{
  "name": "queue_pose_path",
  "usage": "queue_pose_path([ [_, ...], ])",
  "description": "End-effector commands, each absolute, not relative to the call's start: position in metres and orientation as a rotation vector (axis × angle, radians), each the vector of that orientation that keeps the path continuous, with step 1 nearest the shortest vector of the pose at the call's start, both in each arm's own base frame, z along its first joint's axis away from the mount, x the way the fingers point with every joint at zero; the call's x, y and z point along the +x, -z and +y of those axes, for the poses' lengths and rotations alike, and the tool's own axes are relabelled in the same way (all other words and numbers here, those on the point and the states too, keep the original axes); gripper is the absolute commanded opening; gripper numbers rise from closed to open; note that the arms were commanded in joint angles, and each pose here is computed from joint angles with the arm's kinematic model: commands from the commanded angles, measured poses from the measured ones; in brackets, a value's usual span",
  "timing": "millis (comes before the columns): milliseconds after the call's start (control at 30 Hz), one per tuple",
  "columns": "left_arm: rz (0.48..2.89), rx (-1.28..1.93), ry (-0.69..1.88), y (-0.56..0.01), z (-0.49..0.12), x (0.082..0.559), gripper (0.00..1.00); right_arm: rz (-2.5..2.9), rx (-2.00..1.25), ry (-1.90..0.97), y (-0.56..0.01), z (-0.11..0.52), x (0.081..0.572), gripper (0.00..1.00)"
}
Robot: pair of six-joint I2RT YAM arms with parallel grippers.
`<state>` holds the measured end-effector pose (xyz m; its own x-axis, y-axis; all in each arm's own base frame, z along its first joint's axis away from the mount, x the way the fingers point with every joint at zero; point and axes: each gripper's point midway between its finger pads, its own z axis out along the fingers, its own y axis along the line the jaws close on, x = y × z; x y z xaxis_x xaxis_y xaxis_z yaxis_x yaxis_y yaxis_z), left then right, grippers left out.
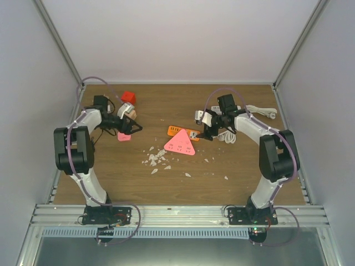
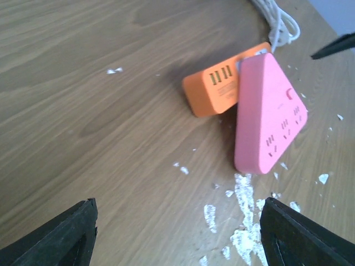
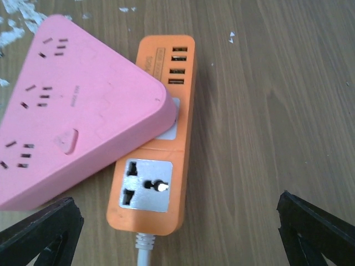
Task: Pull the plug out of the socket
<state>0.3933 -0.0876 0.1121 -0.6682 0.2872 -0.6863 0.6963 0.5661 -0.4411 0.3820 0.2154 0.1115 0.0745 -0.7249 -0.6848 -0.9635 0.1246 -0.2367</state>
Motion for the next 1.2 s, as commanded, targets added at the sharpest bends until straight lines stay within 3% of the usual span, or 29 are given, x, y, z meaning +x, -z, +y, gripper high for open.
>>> queue_pose_path([
  [0,2.170,0.882,0.985,-0.124,-0.115,0.387,0.81,1.648,-1.692,-0.341,-0.108,0.214,0.401,0.96],
  [267,2.156,0.950,1.121,-0.113,-0.169,0.367,0.82,1.661,-1.760,-0.337,-0.079,0.219,0.396,0.93],
  [467,2.145,0.944,1.237,-0.113,-0.194,0.361,0.90,1.669,-1.782,-0.320,-0.063,0.221,0.396,0.92],
  [1167,2.222,0.885,1.452,-0.084,-0.234,0.349,0.82,1.693,-1.817,-0.333,-0.040,0.241,0.378,0.80],
])
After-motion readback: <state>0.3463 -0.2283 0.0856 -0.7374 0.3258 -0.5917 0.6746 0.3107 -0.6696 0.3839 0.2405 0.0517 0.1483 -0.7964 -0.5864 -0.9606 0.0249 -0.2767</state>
